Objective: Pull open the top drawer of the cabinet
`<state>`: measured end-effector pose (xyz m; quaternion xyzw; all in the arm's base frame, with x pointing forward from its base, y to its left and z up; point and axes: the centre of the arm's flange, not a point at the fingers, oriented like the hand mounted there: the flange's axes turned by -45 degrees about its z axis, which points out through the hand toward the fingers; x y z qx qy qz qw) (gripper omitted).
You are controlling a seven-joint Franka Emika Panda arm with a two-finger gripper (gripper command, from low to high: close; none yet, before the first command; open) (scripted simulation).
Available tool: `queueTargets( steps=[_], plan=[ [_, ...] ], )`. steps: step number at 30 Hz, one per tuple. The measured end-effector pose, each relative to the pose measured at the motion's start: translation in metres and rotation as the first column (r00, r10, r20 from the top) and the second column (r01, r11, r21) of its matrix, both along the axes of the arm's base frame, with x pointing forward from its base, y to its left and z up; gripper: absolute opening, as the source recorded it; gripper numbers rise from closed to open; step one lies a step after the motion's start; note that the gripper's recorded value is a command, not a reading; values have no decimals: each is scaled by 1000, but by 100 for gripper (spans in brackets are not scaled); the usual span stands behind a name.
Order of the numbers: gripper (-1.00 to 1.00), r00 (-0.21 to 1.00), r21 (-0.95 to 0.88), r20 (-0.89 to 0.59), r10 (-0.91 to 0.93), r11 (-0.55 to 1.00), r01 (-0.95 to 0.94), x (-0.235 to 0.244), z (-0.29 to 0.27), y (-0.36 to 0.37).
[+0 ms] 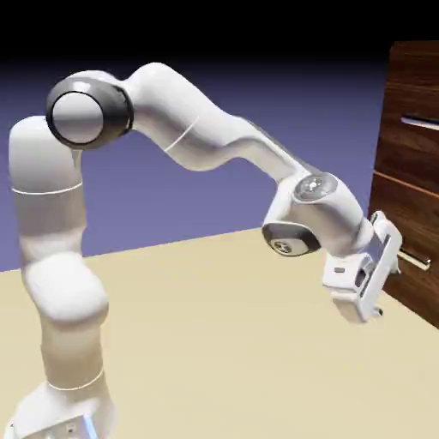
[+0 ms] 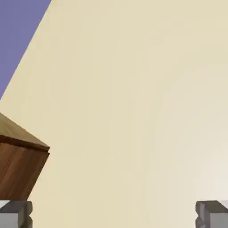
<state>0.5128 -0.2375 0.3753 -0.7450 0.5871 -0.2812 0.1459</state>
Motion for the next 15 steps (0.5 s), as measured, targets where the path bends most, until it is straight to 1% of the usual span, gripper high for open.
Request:
queueTargets(
  steps=[4, 8, 12, 15],
  plan=[
    [0, 977, 54, 32, -212, 976, 210, 10, -6, -44],
    [0, 917, 91, 95, -389, 920, 381, 20, 2, -79],
    [0, 836, 126, 190, -514, 858, 499, 34, 23, -102],
    [0, 773, 157, 278, -570, 821, 549, 49, 47, -108]
  ],
)
